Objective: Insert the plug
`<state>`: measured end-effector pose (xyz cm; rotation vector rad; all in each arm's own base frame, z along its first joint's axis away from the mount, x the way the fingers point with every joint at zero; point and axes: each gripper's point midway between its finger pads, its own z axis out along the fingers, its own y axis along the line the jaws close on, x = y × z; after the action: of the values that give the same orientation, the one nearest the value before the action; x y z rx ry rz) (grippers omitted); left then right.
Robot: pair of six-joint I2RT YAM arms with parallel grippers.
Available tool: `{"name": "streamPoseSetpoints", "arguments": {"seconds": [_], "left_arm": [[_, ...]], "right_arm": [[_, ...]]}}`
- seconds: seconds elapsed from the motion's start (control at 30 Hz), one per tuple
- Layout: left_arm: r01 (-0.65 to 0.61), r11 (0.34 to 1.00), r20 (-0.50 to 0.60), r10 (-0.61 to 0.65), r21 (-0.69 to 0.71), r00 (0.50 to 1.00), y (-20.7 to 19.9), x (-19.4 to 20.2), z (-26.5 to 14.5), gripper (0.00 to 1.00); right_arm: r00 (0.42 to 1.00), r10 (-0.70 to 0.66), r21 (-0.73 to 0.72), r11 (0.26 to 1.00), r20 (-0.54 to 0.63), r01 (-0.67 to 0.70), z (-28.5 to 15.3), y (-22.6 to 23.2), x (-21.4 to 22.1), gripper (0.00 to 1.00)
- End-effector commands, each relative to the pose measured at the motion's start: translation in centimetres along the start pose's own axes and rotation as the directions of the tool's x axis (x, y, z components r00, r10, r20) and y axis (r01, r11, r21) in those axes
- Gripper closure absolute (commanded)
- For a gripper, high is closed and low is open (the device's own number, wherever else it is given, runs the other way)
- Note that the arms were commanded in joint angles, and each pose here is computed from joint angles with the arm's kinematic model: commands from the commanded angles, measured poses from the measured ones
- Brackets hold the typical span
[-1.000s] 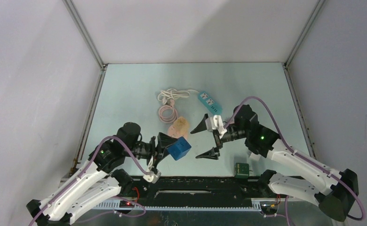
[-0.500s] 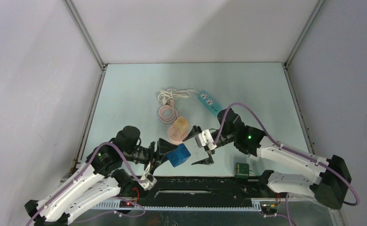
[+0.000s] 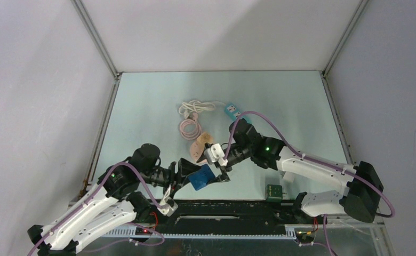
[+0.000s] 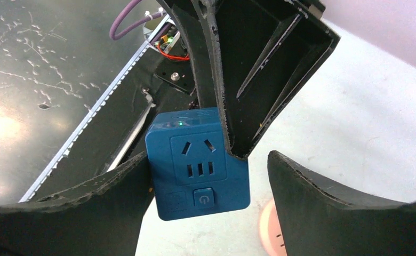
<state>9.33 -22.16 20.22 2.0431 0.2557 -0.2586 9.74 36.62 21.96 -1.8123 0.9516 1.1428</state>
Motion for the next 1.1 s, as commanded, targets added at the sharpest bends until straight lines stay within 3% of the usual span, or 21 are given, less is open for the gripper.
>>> {"name": "streamPoseSetpoints", "arguments": {"seconds": [0.0, 0.27, 0.33, 0.37, 0.43, 0.5, 0.53, 0.57, 0.6, 0.63, 0.77, 0.87, 0.93, 0.97, 1.0, 1.07], "left_arm": [[-0.079, 0.995, 0.004, 0.079, -0.066, 0.997, 2.4, -0.8, -0.7, 1.0], [-0.094, 0.992, -0.016, 0.093, -0.086, 0.996, 2.8, -0.5, -0.7, 1.0], [-0.093, 0.992, -0.023, 0.092, -0.084, 0.996, 2.7, -0.3, -0.7, 1.0], [-0.093, 0.992, -0.027, 0.091, -0.084, 0.995, 2.8, -0.2, -0.7, 1.0], [-0.092, 0.992, -0.038, 0.089, -0.086, 0.995, 2.7, 0.1, -0.7, 1.0], [-0.089, 0.991, -0.048, 0.085, -0.101, 0.995, 2.9, 0.3, -0.7, 0.99], [-0.085, 0.99, -0.056, 0.08, -0.111, 0.995, 3.1, 0.4, -0.8, 0.92], [-0.074, 0.989, -0.062, 0.067, -0.131, 0.996, 3.4, 0.5, -0.9, 0.67], [-0.051, 0.987, -0.067, 0.041, -0.153, 0.997, 3.6, 0.6, -0.9, 0.23], [-0.057, 0.983, -0.079, 0.044, -0.176, 0.996, 3.9, 0.8, -1.1, 0.03], [0.043, 0.938, -0.101, -0.083, -0.343, 0.991, 5.9, 1.5, -2.2, 0.0], [0.157, 0.88, -0.136, -0.241, -0.449, 0.961, 6.5, 2.8, -3.7, 0.0], [0.277, 0.777, -0.149, -0.426, -0.565, 0.892, 6.8, 4.6, -5.3, 0.0], [0.335, 0.677, -0.126, -0.535, -0.655, 0.835, 7.3, 5.6, -6.5, 0.0], [0.402, 0.341, 0.005, -0.757, -0.85, 0.653, 7.9, 8.3, -10.0, 0.0], [0.346, 0.085, 0.104, -0.863, -0.934, 0.494, 6.9, 10.5, -12.9, 0.0]], "right_arm": [[1.0, 0.001, 0.015, 1.0, 0.014, -0.002, 0.1, -1.0, -1.3, 0.21], [0.999, 0.039, -0.027, 0.999, 0.012, -0.039, 0.5, -0.2, -0.8, 0.28], [0.999, 0.04, -0.044, 0.998, 0.019, -0.039, 0.7, 0.1, -0.8, 0.35], [0.999, 0.042, -0.05, 0.998, 0.02, -0.041, 0.8, 0.1, -0.7, 0.42], [0.999, 0.043, -0.056, 0.998, 0.02, -0.042, 0.8, 0.2, -0.6, 0.65], [0.999, 0.034, -0.052, 0.998, 0.017, -0.033, 0.8, 0.1, -0.6, 0.96], [0.999, 0.031, -0.045, 0.999, 0.013, -0.03, 0.8, 0.0, -0.5, 1.0], [1.0, 0.027, -0.033, 0.999, 0.007, -0.027, 0.7, -0.2, -0.5, 1.0], [1.0, 0.025, -0.018, 1.0, -0.001, -0.025, 0.6, -0.4, -0.4, 1.0], [1.0, 0.022, -0.002, 1.0, -0.01, -0.022, 0.4, -0.7, -0.2, 1.0], [0.996, 0.052, 0.099, 0.994, -0.068, -0.046, -0.9, -2.8, 1.3, 1.0], [0.993, 0.06, 0.174, 0.984, -0.101, -0.042, -2.3, -4.6, 2.3, 1.0], [0.991, 0.038, 0.212, 0.977, -0.127, -0.011, -3.1, -5.6, 2.9, 1.0], [0.99, 0.026, 0.225, 0.974, -0.141, 0.007, -3.4, -6.2, 3.1, 1.0], [0.983, 0.013, 0.239, 0.971, -0.182, 0.032, -3.9, -7.4, 3.5, 1.0], [0.973, 0.024, 0.229, 0.973, -0.228, 0.03, -3.9, -8.4, 4.5, 1.0]]}}
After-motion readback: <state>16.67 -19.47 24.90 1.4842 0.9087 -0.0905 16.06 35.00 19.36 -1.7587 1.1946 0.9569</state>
